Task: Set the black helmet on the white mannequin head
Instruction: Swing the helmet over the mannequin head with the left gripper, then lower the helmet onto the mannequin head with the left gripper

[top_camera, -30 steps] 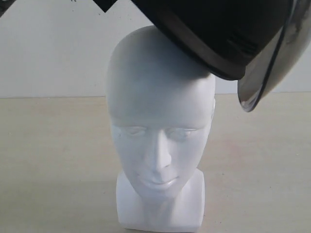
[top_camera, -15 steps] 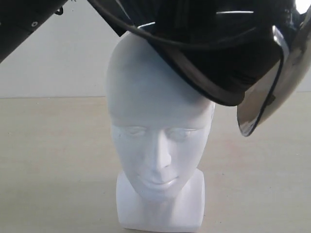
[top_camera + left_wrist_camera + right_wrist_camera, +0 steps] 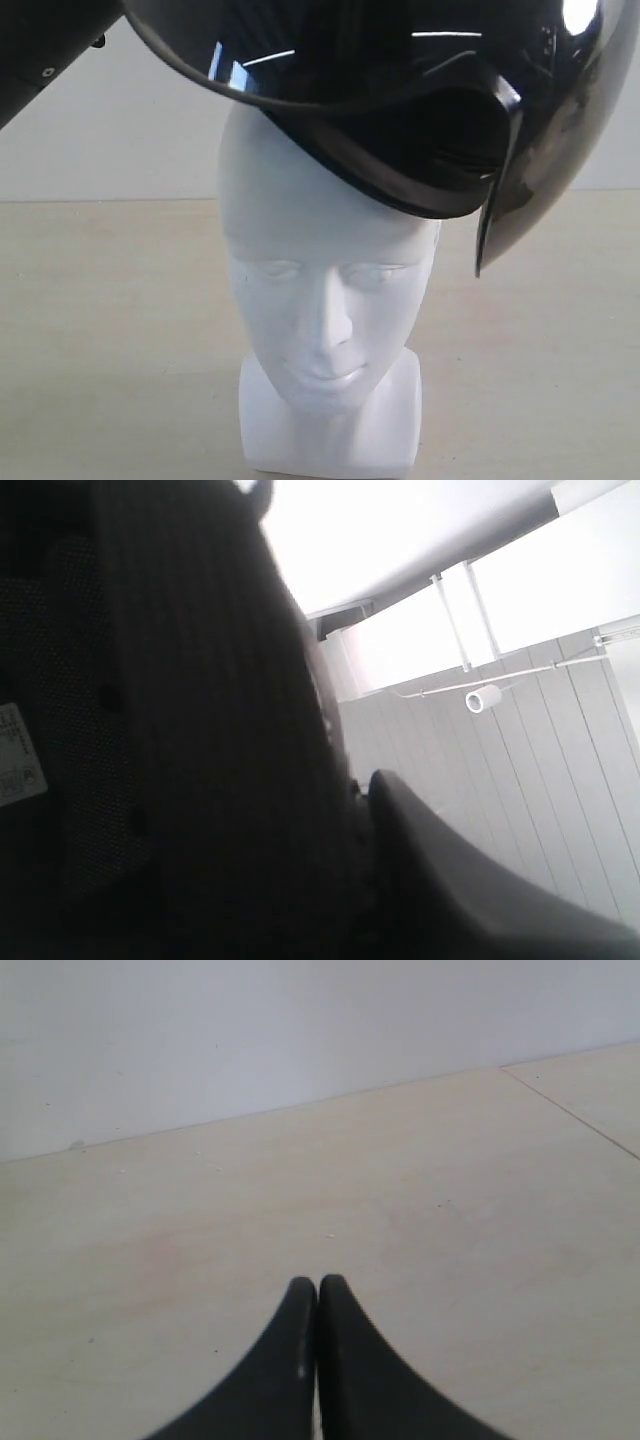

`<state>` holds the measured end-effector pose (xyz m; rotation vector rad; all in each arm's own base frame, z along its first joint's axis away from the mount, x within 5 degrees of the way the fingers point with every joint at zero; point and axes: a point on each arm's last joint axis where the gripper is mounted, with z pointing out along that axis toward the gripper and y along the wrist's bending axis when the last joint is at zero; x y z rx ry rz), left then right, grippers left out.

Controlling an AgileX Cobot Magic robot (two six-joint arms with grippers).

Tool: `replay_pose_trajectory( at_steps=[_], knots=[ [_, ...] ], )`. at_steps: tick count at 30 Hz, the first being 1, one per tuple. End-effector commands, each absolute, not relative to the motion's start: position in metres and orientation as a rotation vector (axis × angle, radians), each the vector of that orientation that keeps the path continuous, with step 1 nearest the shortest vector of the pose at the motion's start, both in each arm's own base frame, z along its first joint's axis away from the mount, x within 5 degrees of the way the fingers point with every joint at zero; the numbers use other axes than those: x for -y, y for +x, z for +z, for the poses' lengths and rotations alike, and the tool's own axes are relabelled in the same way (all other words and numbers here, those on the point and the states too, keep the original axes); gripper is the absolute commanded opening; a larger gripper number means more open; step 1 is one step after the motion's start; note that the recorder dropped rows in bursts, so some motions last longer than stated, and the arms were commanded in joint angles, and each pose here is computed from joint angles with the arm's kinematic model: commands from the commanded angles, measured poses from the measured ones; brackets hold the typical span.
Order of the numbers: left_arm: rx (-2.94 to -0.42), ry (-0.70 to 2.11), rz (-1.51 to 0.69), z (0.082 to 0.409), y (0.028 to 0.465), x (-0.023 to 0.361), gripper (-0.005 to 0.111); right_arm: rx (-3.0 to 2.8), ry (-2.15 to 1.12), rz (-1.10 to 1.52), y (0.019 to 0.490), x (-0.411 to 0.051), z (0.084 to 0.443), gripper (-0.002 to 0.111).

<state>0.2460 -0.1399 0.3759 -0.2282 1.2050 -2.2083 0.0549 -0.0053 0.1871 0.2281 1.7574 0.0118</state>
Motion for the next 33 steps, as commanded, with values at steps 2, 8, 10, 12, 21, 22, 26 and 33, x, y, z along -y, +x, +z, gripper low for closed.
replay_pose_trajectory(
  at_steps=[2,8,10,12,21,22,26,33],
  knots=[
    [-1.183,-0.282,-2.139,0.368,0.251,0.127,0.004,-1.75,0.221,0.007,0.055,0.005,0.188,0.0],
    [-1.185,-0.27,-2.114,0.367,0.252,0.126,0.004,-1.75,0.221,0.007,0.055,0.005,0.188,0.0],
    [-1.185,-0.267,-2.109,0.367,0.252,0.126,0.004,-1.75,0.221,0.007,0.055,0.005,0.188,0.0],
    [-1.188,-0.271,-2.109,0.366,0.253,0.126,0.004,-1.75,0.221,0.007,0.055,0.005,0.188,0.0],
    [-1.211,-0.287,-2.09,0.358,0.259,0.127,0.004,-1.75,0.221,0.007,0.055,0.005,0.188,0.0],
    [-1.21,-0.279,-2.08,0.358,0.259,0.127,0.004,-1.75,0.221,0.007,0.055,0.005,0.188,0.0],
    [-1.209,-0.28,-2.07,0.357,0.26,0.125,0.004,-1.75,0.221,0.007,0.055,0.005,0.188,0.0],
    [-1.212,-0.346,-2.004,0.348,0.267,0.106,0.004,-1.75,0.221,0.007,0.055,0.005,0.188,0.0]
  ],
)
